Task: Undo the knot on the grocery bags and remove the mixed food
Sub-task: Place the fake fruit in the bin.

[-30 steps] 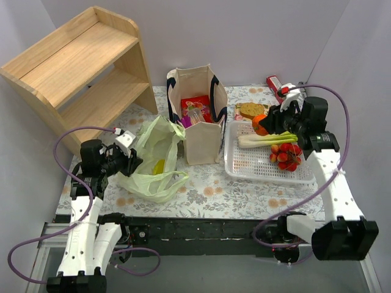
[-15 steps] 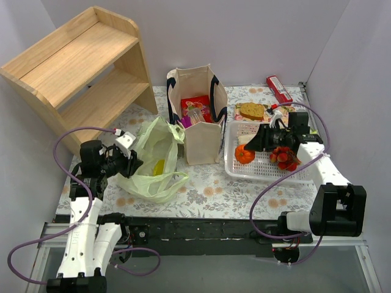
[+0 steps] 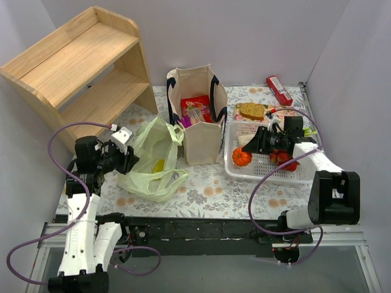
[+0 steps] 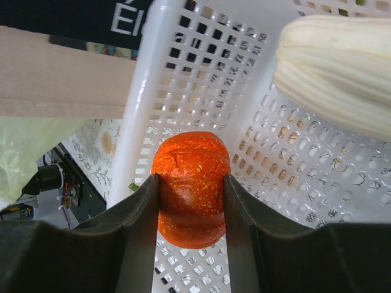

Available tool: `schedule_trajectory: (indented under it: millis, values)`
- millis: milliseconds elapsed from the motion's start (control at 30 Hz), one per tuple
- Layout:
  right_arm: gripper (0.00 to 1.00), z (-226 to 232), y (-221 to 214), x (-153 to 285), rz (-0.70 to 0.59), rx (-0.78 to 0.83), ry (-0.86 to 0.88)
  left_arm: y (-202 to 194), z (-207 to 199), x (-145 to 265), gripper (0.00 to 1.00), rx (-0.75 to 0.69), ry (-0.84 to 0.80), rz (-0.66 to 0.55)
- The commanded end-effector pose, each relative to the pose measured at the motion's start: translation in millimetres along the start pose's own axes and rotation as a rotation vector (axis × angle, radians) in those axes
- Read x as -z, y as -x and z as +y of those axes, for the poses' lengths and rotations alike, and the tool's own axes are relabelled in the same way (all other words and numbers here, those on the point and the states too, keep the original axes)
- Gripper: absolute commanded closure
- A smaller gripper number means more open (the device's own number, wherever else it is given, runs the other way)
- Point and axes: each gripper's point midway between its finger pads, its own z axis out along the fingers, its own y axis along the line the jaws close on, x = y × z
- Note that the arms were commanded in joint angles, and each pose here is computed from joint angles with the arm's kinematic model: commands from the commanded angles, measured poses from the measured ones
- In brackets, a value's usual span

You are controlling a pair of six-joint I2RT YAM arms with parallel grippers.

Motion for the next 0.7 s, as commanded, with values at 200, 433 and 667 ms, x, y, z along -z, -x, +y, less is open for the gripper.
schedule_trajectory:
  millis: [200,433,667]
  values:
    - [0.99,-27.6,11.9,-16.4,-0.027,0.018,-0.057,15.0,5.5,7.1,0.72,-0.008,0.009,-0.023]
    - [0.79,-35.5,28.0,-24.7,-0.053,0.025,-0.063,12.6,5.9,6.9,0.69,0.002,0.008,-0.022]
    - [0.43,-22.1,80.2,-10.3,-0.134,0.151,-0.108,12.5,8.5,5.9,0.64,0.004,0.016,-0.027]
